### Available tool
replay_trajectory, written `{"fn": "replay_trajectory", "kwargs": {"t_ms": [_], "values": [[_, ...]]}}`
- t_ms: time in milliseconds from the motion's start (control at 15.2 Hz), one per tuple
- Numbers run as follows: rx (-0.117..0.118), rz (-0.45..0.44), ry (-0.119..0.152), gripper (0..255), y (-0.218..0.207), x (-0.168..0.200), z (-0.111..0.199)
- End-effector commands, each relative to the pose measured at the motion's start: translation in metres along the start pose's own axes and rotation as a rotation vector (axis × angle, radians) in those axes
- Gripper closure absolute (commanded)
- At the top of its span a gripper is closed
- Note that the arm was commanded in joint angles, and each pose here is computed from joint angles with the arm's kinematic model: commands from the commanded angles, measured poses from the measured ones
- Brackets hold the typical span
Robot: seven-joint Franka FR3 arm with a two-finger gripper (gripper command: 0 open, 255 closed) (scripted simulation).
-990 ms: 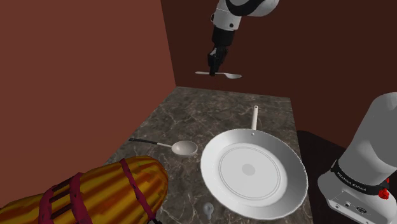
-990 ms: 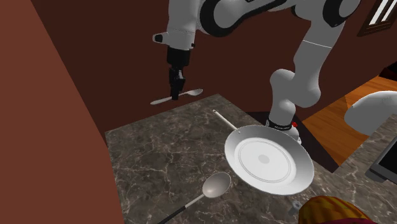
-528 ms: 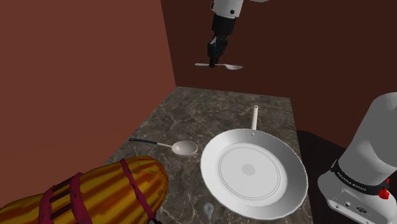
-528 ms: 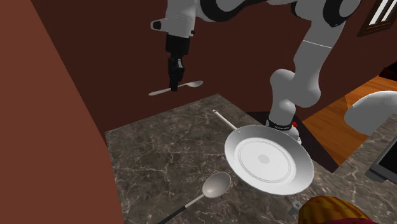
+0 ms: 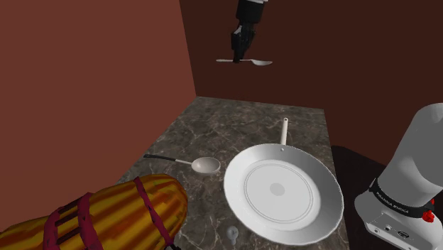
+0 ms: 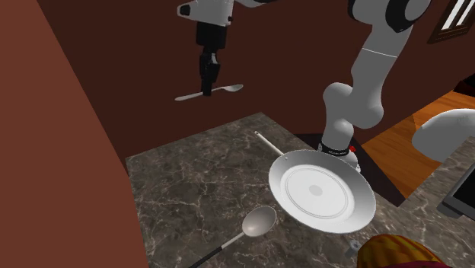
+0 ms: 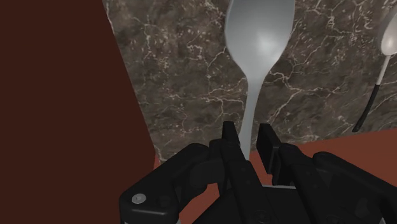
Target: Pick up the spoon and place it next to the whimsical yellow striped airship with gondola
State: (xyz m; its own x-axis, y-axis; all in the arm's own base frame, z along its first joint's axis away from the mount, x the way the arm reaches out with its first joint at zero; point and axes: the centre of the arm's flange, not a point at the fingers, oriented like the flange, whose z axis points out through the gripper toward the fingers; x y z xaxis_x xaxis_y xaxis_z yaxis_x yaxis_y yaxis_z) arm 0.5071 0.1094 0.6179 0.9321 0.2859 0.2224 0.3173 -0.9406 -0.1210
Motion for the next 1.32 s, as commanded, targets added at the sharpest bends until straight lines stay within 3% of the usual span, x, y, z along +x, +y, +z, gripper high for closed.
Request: {"fn": "replay_trajectory", "kwargs": {"t_ms": [0, 1254], "values": [[0.0, 0.0, 0.0, 255, -0.002, 0.003, -0.01], [0.0, 0.0, 0.0, 255, -0.014, 0.025, -0.105]]}}
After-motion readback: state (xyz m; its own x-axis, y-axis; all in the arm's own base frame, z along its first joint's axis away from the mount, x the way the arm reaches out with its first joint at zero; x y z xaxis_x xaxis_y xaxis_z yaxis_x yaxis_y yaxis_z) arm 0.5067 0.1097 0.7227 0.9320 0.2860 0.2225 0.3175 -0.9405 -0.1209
